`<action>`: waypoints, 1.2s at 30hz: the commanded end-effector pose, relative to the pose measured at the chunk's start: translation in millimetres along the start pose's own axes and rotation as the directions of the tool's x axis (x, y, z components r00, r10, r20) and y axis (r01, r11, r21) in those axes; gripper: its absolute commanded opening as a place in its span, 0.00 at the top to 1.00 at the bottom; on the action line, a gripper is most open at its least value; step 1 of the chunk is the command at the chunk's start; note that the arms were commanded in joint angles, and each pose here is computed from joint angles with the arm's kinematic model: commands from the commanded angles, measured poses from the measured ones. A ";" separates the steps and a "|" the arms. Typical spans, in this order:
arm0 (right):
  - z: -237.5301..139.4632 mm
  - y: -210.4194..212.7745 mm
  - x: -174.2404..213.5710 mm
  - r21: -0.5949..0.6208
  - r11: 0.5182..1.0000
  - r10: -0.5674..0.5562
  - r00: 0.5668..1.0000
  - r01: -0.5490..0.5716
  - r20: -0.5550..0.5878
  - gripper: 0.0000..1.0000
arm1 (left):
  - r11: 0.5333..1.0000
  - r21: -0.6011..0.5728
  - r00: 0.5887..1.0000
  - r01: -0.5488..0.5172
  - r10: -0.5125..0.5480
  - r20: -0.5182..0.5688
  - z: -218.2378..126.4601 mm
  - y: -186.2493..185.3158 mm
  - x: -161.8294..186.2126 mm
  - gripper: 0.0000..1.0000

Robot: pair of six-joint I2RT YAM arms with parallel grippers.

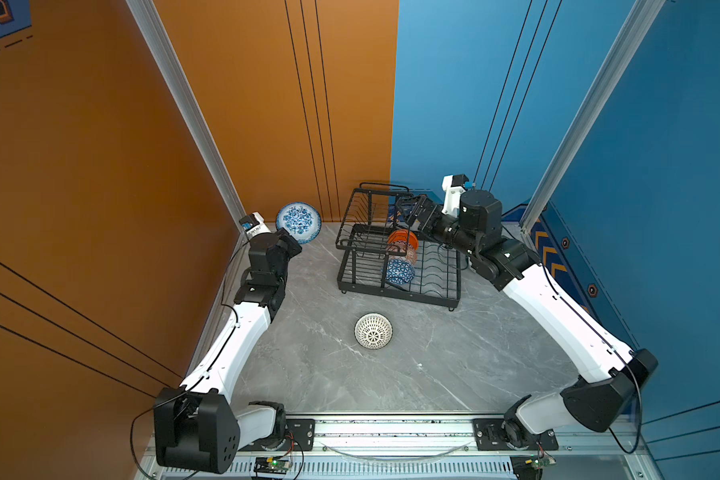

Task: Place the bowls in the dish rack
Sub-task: 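Lift the floral bowl with the left gripper while the right gripper reaches toward it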

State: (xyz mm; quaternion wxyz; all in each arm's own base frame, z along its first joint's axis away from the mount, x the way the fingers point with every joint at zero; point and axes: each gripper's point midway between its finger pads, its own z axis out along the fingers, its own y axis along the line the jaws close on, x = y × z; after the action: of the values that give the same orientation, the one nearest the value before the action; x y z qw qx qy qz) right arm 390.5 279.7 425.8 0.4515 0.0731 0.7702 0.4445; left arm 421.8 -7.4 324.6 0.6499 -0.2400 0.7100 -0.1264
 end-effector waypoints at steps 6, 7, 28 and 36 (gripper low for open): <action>36.6 82.8 16.5 -0.223 0.963 0.136 0.987 -0.153 -0.089 0.10 | 0.993 -0.004 0.939 -0.121 0.116 0.324 -25.1 -25.6 -46.4 1.00; 43.3 85.5 19.3 -0.232 0.958 0.150 0.983 -0.171 -0.103 0.10 | 0.991 -0.011 0.933 -0.133 0.129 0.336 -25.0 -27.8 -46.4 1.00; 89.2 125.5 50.9 -0.312 0.894 0.261 0.940 -0.322 -0.221 0.29 | 0.896 -0.068 0.773 -0.439 0.415 0.479 -64.3 -105.4 -30.9 1.00; 95.2 125.5 50.0 -0.309 0.885 0.287 0.932 -0.347 -0.222 0.48 | 0.866 -0.085 0.731 -0.492 0.464 0.500 -72.4 -118.4 -22.7 1.00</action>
State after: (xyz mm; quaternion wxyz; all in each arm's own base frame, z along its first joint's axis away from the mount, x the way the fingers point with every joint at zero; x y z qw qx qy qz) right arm 394.4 439.4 453.2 0.3022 0.0823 0.7139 0.6263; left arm 384.2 -105.9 394.2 0.8075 -0.0466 0.5812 0.0891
